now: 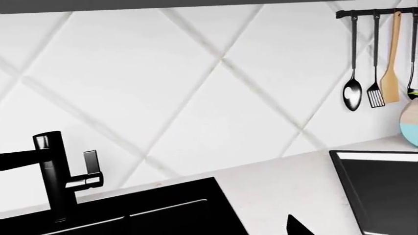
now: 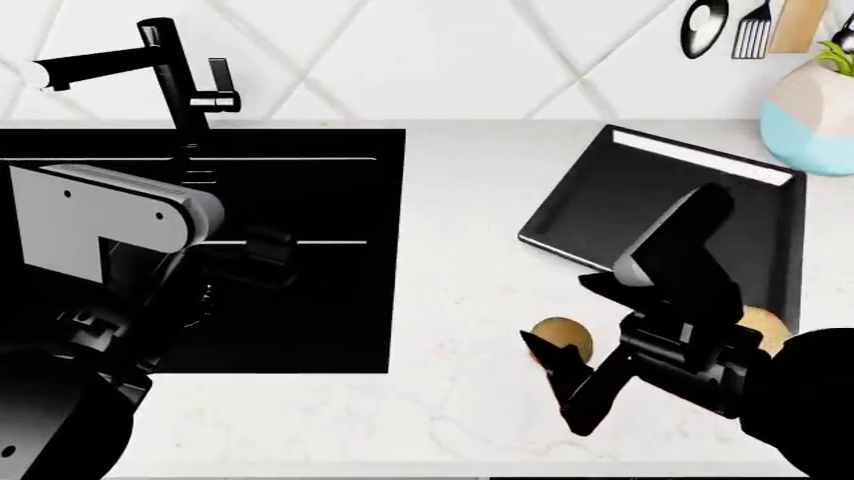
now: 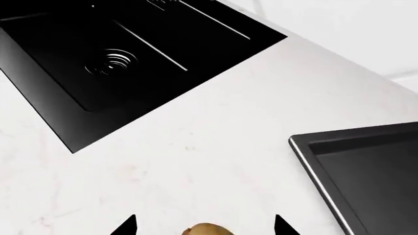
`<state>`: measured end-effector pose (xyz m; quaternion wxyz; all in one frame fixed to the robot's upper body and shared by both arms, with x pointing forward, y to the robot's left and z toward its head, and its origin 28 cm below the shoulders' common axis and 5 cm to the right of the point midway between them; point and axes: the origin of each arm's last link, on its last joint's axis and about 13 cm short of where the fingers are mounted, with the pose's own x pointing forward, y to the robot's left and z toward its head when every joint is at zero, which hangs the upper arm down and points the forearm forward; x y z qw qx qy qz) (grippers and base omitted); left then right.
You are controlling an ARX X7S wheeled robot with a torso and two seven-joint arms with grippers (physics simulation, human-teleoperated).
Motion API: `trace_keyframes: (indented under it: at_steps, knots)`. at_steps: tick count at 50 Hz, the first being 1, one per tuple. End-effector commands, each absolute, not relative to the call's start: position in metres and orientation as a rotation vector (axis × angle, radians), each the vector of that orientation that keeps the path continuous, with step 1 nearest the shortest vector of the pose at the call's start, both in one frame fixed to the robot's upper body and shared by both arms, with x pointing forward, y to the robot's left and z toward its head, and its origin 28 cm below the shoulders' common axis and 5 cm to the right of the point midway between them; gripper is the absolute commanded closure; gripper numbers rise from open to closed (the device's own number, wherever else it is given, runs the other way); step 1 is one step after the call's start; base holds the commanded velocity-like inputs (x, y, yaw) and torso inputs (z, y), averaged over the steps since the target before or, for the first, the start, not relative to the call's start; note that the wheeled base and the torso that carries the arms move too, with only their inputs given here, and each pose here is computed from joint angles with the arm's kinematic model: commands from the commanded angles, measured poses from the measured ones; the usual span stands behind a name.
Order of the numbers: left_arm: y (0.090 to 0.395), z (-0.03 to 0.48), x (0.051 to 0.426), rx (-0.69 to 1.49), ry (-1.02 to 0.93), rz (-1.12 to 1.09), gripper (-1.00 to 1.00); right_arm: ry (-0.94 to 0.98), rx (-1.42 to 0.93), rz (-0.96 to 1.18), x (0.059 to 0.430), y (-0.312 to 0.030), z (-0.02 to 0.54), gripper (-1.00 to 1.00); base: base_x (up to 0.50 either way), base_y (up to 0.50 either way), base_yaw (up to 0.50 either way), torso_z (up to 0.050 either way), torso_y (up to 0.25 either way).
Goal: Pick up the fruits and vegetables and place them in the sink. Turn on the sink faucet to wash them. Then turn the sink off and put them in the tray.
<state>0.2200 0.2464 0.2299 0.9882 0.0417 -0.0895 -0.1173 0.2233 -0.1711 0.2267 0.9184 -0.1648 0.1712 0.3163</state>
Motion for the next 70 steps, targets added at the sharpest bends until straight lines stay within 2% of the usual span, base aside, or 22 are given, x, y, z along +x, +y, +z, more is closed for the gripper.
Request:
trace_keyframes:
  at_steps: [1, 20, 27, 28, 33, 48, 53, 62, 70]
  knots:
    - [0.247, 0.230, 0.220, 0.089, -0.184, -0.236, -1.00, 0.423, -0.353, 0.649, 0.234, -0.168, 0.212, -1.00, 0.00, 0.00, 0.00, 0.000, 0.000]
    - [0.248, 0.230, 0.221, 0.084, -0.189, -0.236, -1.00, 0.573, -0.444, 0.661, 0.246, -0.158, 0.188, -1.00, 0.00, 0.00, 0.00, 0.000, 0.000]
    - [0.249, 0.229, 0.221, 0.080, -0.189, -0.234, -1.00, 0.592, -0.457, 0.606, 0.249, -0.160, 0.184, -1.00, 0.00, 0.00, 0.00, 0.000, 0.000]
    - [0.250, 0.229, 0.222, 0.079, -0.190, -0.234, -1.00, 0.584, -0.455, 0.598, 0.250, -0.161, 0.185, 1.00, 0.00, 0.00, 0.00, 0.000, 0.000]
    - [0.249, 0.229, 0.221, 0.079, -0.190, -0.235, -1.00, 0.508, -0.446, 0.570, 0.252, -0.161, 0.196, 1.00, 0.00, 0.00, 0.00, 0.000, 0.000]
    - [0.252, 0.245, 0.218, 0.088, -0.205, -0.238, -1.00, 0.093, -0.426, 0.449, 0.234, -0.169, 0.272, 1.00, 0.00, 0.00, 0.00, 0.000, 0.000]
    - [0.256, 0.252, 0.215, 0.073, -0.215, -0.228, -1.00, -0.010, -0.412, 0.420, 0.228, -0.171, 0.280, 1.00, -0.48, 0.19, 0.00, 0.000, 0.000]
    - [0.267, 0.253, 0.212, 0.047, -0.213, -0.194, -1.00, -0.153, -0.404, 0.406, 0.226, -0.166, 0.292, 1.00, -0.48, 0.36, 0.00, 0.000, 0.000]
    - [0.273, 0.258, 0.211, 0.047, -0.215, -0.177, -1.00, -0.200, -0.421, 0.480, 0.226, -0.153, 0.293, 1.00, -0.17, 0.50, 0.00, 0.000, 0.000]
